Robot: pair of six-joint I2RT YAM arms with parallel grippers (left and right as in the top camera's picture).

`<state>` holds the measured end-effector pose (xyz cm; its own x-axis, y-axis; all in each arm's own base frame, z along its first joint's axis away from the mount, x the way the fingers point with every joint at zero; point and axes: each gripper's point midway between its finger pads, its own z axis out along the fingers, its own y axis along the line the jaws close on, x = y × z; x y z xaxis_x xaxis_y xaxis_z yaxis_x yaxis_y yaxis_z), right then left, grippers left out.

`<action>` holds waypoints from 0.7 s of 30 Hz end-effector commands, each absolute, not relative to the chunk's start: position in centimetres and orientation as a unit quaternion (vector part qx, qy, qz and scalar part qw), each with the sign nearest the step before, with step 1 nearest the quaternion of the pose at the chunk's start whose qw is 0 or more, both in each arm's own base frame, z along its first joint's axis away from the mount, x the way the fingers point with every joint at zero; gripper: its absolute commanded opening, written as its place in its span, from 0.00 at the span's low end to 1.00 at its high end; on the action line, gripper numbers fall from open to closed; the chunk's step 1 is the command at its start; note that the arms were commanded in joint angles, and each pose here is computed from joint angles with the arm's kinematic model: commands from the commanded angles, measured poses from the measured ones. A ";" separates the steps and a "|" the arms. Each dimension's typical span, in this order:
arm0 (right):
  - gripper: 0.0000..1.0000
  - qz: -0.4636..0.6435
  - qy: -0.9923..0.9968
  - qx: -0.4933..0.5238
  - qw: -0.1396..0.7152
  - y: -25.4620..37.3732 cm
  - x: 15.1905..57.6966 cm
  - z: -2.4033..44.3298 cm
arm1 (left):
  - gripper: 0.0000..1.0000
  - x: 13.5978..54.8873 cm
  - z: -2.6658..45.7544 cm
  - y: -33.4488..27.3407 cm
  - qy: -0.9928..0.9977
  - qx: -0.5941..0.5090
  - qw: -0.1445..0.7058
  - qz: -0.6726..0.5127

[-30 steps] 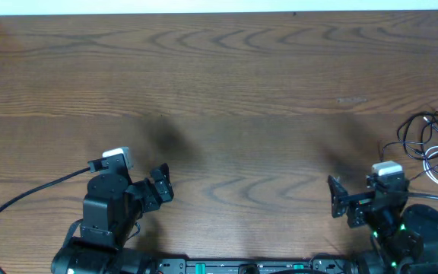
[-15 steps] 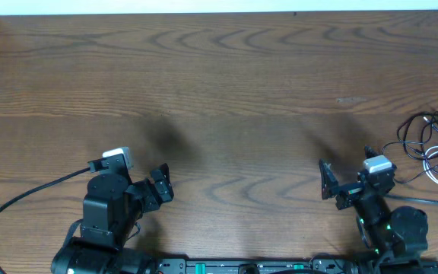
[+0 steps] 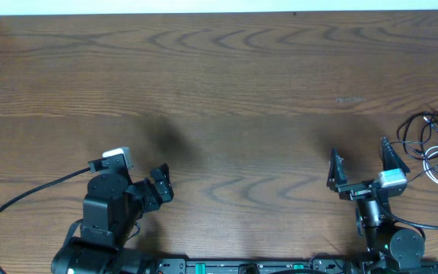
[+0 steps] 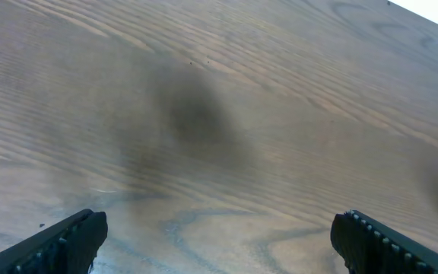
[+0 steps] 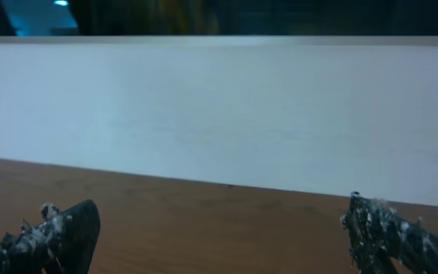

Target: Untangle cables

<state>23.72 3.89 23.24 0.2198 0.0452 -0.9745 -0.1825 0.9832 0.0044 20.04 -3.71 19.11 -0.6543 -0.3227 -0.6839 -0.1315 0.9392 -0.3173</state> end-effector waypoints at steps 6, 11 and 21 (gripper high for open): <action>0.99 0.027 0.683 -0.007 0.730 1.8 24.6 19.1 | 0.98 20.1 19.0 -3.4 0.901 -0.130 0.398 -0.114; 0.99 0.039 0.731 -0.028 0.681 2.6 24.5 15.8 | 0.98 20.1 19.0 -3.4 0.901 -0.130 0.398 -0.114; 0.99 0.039 0.732 -0.028 0.680 2.6 24.5 15.7 | 0.98 20.1 19.0 -3.4 0.901 -0.130 0.398 -0.114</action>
